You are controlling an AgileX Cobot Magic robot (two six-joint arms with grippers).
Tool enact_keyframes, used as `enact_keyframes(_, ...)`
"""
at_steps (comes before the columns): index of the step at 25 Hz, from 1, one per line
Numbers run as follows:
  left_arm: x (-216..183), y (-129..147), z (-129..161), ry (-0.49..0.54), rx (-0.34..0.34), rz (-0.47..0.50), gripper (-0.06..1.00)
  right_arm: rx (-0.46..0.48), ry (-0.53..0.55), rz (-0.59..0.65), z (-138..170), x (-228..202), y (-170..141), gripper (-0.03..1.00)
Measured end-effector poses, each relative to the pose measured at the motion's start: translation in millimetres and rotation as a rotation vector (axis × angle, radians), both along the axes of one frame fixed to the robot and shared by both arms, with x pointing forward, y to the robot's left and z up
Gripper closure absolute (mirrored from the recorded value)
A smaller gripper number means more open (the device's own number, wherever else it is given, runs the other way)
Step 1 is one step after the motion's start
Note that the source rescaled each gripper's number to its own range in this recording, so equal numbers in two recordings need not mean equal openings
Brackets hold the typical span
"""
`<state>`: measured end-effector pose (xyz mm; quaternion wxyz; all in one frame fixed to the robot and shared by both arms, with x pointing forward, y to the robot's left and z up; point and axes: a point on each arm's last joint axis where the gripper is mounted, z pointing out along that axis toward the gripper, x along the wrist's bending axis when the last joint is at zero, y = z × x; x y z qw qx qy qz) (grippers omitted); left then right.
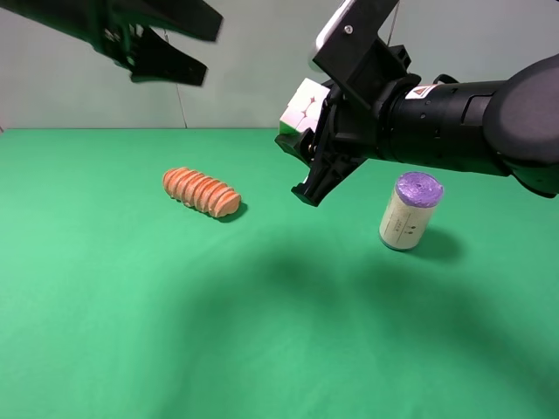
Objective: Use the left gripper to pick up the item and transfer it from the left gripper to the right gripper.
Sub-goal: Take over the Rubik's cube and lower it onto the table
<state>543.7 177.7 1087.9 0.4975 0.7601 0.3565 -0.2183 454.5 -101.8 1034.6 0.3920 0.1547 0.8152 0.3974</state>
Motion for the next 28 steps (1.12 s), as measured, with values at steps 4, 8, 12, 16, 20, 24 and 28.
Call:
enact_keyframes(4, -11, 22, 24, -0.073, 0.03, 0.062, 0.02, 0.0, 0.0, 0.0, 0, 0, 0, 0.97)
enact_keyframes(8, -35, 36, 43, -0.114, 0.161, 0.102, -0.03, 0.0, 0.001, 0.001, 0, 0, 0, 0.97)
enact_keyframes(12, -62, 44, 67, -0.196, 0.249, 0.156, -0.04, 0.0, 0.001, 0.001, 0, 0, 0, 0.97)
enact_keyframes(16, -92, 50, 89, -0.262, 0.298, 0.22, -0.04, 0.0, 0.001, 0.001, 0, 0, 0, 0.97)
enact_keyframes(20, -125, 58, 107, -0.323, 0.36, 0.295, -0.04, 0.0, 0.001, 0.0, 0, 0, 0, 0.97)
enact_keyframes(24, -159, 64, 112, -0.371, 0.405, 0.348, -0.04, 0.0, 0.001, 0.0, 0, 0, 0, 0.97)
enact_keyframes(28, -192, 70, 98, -0.374, 0.447, 0.394, -0.04, 0.0, 0.001, 0.0, 0, 0, 0, 0.97)
